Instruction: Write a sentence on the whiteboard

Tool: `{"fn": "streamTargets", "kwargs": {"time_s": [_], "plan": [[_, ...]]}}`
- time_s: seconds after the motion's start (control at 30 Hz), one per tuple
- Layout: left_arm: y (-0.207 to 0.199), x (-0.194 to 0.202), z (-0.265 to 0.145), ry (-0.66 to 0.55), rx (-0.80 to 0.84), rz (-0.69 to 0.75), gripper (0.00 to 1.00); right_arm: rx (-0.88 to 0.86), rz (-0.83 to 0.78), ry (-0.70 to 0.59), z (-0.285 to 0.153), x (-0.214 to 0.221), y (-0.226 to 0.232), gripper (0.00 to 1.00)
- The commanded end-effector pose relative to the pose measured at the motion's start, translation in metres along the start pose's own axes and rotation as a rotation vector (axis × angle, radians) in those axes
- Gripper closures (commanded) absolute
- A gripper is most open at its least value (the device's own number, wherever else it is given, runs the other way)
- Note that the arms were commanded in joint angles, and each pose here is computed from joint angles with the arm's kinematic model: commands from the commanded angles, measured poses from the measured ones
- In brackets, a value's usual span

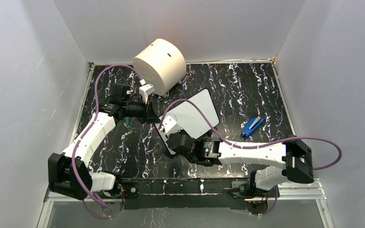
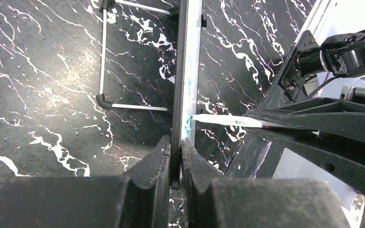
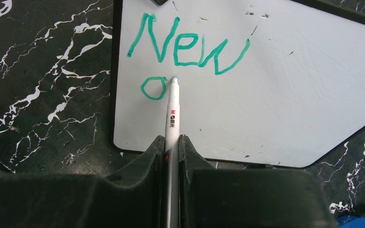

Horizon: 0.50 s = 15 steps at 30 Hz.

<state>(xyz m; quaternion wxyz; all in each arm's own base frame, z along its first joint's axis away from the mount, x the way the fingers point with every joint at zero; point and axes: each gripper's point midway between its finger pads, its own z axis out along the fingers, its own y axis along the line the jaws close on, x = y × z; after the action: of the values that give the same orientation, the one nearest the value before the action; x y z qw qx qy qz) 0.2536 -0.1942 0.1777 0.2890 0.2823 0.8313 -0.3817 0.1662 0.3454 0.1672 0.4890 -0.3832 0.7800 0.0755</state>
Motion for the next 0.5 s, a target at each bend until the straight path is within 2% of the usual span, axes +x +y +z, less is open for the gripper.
{"fn": "streamTargets", "kwargs": {"time_s": [0.0, 0.47], "plan": [[0.016, 0.012, -0.001, 0.033, -0.081, 0.019, 1.00, 0.040, 0.021, -0.007, 0.002, -0.001, -0.006, 1.00], [0.016, 0.011, -0.001, 0.031, -0.080, 0.020, 1.00, 0.005, 0.002, 0.065, 0.004, 0.012, 0.003, 1.00]]}}
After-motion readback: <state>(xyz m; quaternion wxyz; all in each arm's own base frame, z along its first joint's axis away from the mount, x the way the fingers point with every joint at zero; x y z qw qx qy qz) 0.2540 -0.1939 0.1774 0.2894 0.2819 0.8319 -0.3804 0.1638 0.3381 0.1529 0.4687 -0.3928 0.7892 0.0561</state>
